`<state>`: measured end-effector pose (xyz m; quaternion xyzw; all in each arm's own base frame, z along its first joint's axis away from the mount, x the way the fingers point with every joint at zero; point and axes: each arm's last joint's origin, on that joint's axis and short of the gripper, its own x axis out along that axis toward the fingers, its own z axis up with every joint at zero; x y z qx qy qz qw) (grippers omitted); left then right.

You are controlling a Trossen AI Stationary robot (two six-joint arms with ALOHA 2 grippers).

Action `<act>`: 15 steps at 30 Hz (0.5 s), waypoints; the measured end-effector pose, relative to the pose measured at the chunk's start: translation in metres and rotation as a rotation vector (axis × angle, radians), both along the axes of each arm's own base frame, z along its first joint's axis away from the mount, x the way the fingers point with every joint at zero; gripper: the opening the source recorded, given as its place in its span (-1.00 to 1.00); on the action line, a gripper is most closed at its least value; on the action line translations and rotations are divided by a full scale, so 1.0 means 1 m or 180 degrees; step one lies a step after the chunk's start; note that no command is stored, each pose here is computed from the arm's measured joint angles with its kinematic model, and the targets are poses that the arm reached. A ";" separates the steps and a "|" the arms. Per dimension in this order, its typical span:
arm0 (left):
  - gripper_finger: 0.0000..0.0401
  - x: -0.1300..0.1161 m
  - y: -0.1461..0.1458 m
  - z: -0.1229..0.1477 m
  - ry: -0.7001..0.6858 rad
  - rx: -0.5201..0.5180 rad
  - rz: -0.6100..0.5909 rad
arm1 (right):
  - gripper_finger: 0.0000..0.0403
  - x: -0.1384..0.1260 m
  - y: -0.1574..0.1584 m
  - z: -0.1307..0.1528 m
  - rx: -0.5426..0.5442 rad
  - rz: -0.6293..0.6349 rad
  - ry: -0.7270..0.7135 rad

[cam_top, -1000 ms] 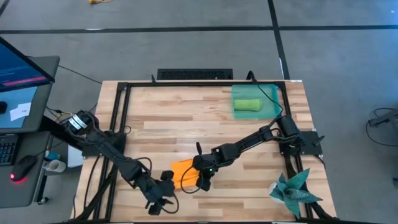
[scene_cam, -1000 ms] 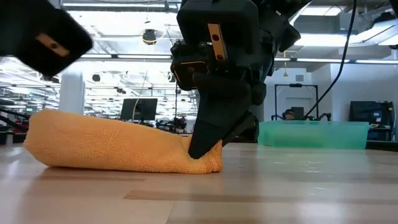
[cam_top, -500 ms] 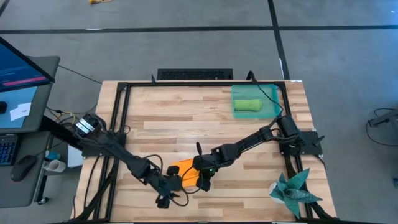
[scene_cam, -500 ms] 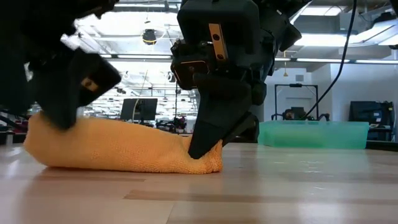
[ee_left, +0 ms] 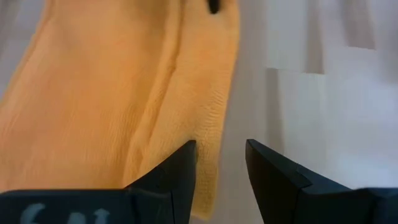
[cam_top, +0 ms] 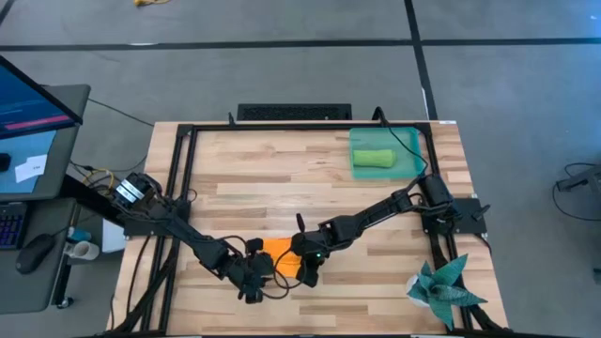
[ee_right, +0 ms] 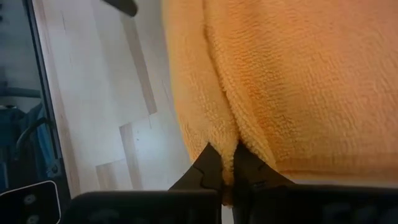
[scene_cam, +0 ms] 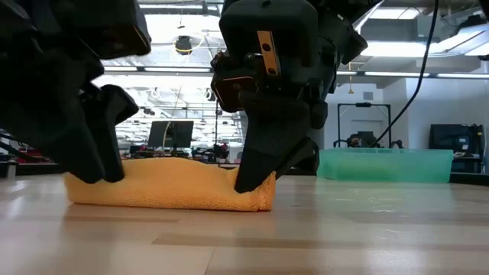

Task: Roll microfiber towels into tight, uniform cylinder then place into a basket
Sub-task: Roll the orange microfiber towel

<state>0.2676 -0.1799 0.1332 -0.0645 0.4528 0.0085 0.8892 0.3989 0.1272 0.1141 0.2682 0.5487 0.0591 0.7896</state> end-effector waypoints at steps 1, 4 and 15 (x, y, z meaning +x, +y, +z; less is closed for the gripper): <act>-0.33 0.000 0.001 0.000 0.0015 0.0004 0.0056 | -0.89 0.000 0.000 0.000 0.0009 0.0005 0.0002; -0.33 -0.001 0.006 -0.003 0.0062 -0.0055 0.0269 | -0.83 0.000 0.000 0.000 0.0047 0.0027 0.0008; -0.33 -0.008 0.027 -0.022 0.0118 -0.0372 0.0658 | -0.85 0.000 0.001 0.000 0.0127 0.0073 0.0018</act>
